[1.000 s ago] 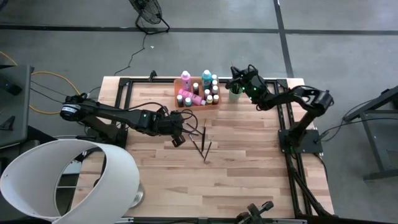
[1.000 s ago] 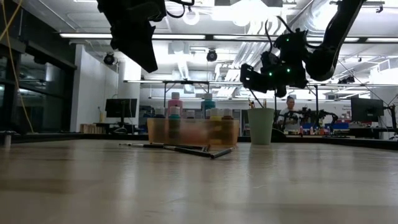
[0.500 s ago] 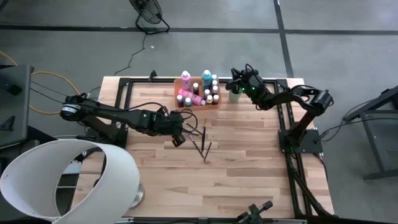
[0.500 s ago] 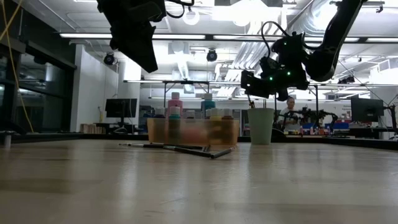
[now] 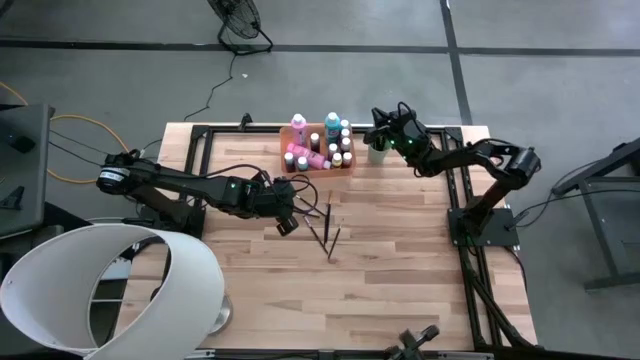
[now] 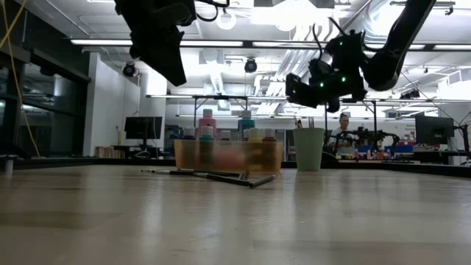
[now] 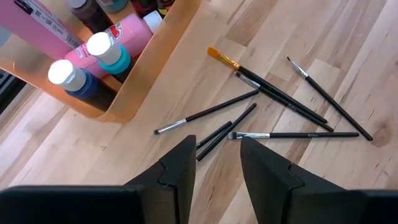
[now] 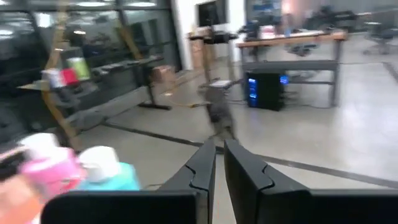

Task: Pick & Place Paint Supplies
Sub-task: Put the silver paint brush into the green cup

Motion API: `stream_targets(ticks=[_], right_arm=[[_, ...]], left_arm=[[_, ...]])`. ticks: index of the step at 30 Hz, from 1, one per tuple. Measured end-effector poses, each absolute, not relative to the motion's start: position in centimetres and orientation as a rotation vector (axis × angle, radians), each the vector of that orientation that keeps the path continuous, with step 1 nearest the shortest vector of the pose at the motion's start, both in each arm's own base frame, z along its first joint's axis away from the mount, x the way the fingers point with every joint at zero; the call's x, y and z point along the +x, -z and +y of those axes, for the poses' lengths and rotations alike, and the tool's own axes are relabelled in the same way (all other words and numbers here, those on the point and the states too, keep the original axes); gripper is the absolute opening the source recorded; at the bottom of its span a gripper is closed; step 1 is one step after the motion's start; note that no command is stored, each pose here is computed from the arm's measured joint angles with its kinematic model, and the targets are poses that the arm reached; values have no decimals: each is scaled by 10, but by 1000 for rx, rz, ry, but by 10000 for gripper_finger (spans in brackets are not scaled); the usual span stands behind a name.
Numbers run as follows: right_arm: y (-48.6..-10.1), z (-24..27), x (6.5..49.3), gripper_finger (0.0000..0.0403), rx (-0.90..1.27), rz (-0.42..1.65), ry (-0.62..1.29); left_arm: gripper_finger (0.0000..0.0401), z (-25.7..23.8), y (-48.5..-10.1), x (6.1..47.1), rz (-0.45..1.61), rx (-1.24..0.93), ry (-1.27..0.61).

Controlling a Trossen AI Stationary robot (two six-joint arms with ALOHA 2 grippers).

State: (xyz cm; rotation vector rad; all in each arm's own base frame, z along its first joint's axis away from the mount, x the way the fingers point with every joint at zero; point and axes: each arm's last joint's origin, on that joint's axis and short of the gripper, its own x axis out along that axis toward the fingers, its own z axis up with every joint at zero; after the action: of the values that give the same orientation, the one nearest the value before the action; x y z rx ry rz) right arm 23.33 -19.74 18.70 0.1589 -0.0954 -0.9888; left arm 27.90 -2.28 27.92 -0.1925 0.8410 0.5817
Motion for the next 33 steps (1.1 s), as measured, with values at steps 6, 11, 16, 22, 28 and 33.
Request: stream_targets(ticks=[6, 11, 16, 22, 28, 33], right_arm=[[-206, -179, 232, 59, 166, 0, 836], [-221, -155, 222, 108, 237, 135, 654], [-239, -133, 208, 140, 345, 175, 423], [-259, -113, 195, 148, 342, 152, 292], [-270, -103, 190, 148, 327, 111, 259], [-269, -98, 192, 148, 330, 120, 238]], left_arm=[[122, -22, -277, 276, 879, -181, -592], [122, -8, -274, 273, 964, -227, -573], [122, 22, -261, 270, 1061, -270, -483], [122, 55, -232, 260, 1201, -234, -340], [122, 75, -205, 259, 1286, -75, -182], [122, 84, -187, 263, 1350, 32, -48]])
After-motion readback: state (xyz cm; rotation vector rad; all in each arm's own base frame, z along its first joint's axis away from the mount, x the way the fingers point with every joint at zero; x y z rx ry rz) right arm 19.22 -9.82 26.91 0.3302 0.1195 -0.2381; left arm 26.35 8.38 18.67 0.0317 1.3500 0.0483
